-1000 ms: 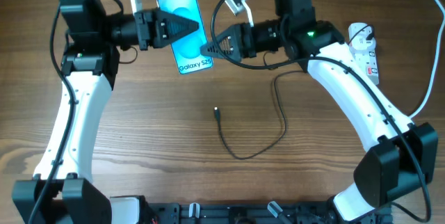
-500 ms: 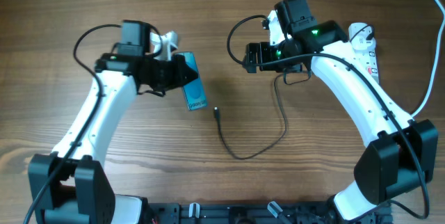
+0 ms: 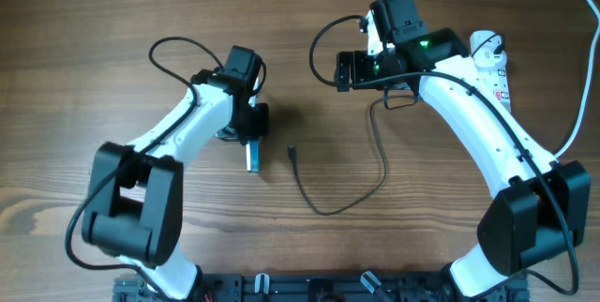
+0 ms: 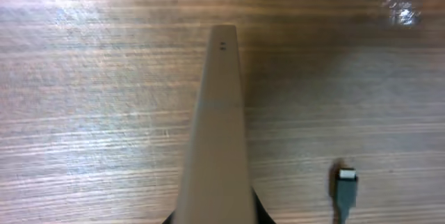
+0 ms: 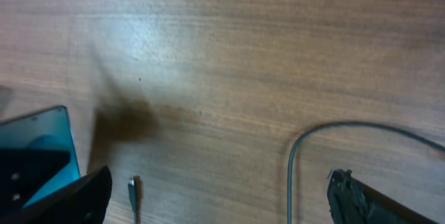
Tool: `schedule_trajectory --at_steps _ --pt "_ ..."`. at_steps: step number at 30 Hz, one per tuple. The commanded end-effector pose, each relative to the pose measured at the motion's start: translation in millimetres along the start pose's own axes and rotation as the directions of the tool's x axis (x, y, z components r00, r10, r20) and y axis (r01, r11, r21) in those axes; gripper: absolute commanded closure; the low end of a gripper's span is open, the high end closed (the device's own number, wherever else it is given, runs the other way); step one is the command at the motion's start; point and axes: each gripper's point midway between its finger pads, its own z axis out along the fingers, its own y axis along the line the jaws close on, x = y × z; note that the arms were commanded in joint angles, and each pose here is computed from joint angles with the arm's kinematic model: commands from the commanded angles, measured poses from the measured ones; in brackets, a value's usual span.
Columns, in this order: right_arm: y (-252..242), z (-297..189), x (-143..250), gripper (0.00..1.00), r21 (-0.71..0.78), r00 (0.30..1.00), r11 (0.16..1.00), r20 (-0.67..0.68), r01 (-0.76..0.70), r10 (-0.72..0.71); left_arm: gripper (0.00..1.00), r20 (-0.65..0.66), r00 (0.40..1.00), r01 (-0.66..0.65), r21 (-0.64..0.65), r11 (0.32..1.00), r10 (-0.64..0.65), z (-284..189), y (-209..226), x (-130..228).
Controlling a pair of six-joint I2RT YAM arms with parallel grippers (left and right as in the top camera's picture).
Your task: Plug charger to phone and switch on socket
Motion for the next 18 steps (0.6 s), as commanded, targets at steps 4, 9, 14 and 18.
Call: schedule_trajectory --at_steps 4,9,14,18 --pt "-2.8 7.3 -5.6 0.00 0.013 1.000 1.000 0.020 0.018 -0.019 0.80 0.006 1.000 -0.002 -0.037 0.999 0.002 3.0 6.1 -2.3" --pt "-2.6 7.3 -6.1 0.00 0.013 1.000 1.000 0.022 0.019 -0.019 0.81 0.006 1.000 -0.001 -0.037 0.999 0.002 3.0 6.3 -2.2" --pt "-2.6 7.3 -6.1 0.00 0.013 1.000 1.000 0.022 0.019 -0.019 0.80 0.006 1.000 -0.001 -0.037 0.999 0.001 3.0 6.2 -2.2" --pt "-2.6 7.3 -6.1 0.00 0.013 1.000 1.000 0.022 0.019 -0.019 0.75 0.006 1.000 -0.001 -0.037 0.999 0.002 3.1 6.2 -2.0"
